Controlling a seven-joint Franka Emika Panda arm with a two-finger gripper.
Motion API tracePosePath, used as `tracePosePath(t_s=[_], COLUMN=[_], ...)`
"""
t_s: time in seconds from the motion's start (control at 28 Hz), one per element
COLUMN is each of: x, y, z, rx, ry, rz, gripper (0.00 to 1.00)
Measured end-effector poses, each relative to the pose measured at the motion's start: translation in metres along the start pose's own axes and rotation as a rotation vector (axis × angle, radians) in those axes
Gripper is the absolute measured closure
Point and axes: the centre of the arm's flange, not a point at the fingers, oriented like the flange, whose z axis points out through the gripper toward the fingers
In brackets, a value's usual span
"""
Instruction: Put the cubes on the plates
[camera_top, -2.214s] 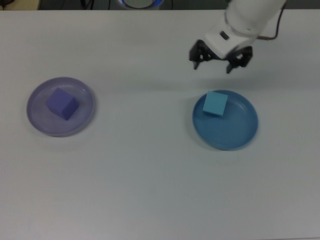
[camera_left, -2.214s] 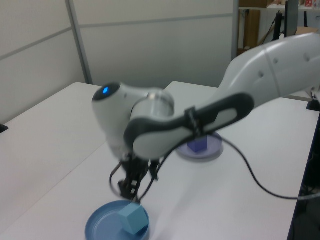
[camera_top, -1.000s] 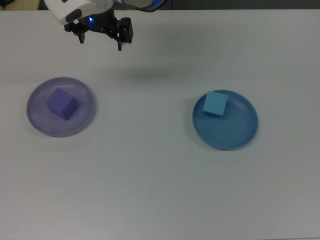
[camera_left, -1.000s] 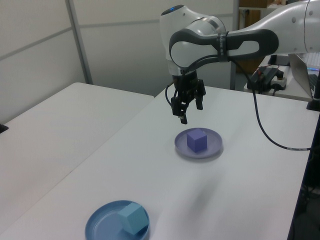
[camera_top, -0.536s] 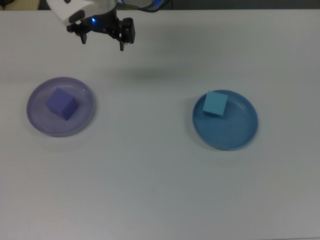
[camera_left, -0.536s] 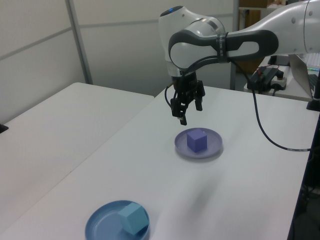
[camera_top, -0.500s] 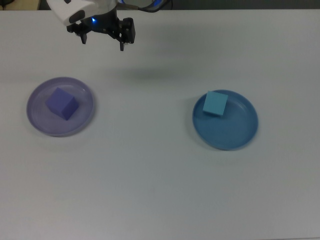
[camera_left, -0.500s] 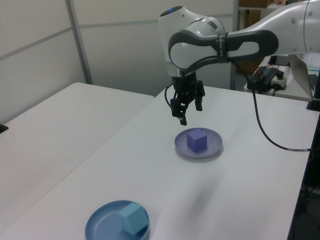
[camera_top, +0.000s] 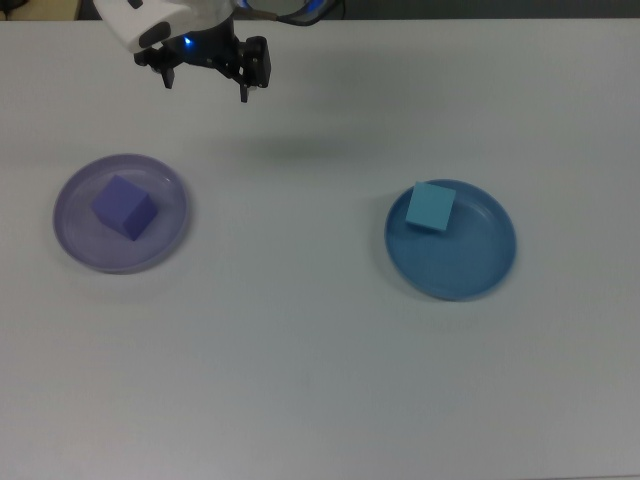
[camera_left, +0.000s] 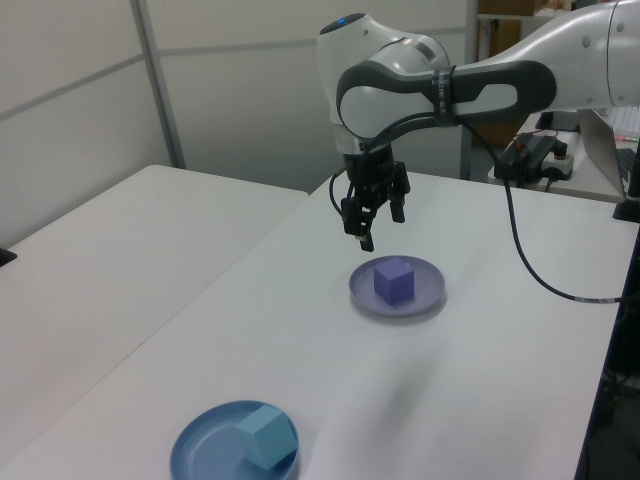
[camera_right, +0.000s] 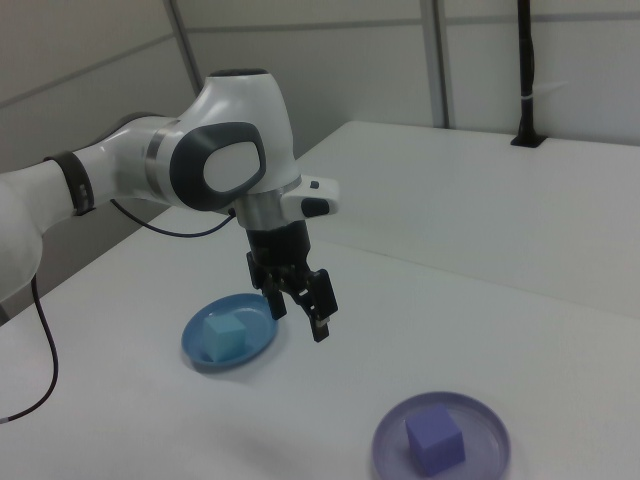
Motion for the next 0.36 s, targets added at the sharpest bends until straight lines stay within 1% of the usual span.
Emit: tracePosePath(t_s=[0.36], x=[0.0001], y=[-0.0008], z=[0.0004], rx=[0.0], ry=[-0.001], rz=[-0.001], gripper=[0.0])
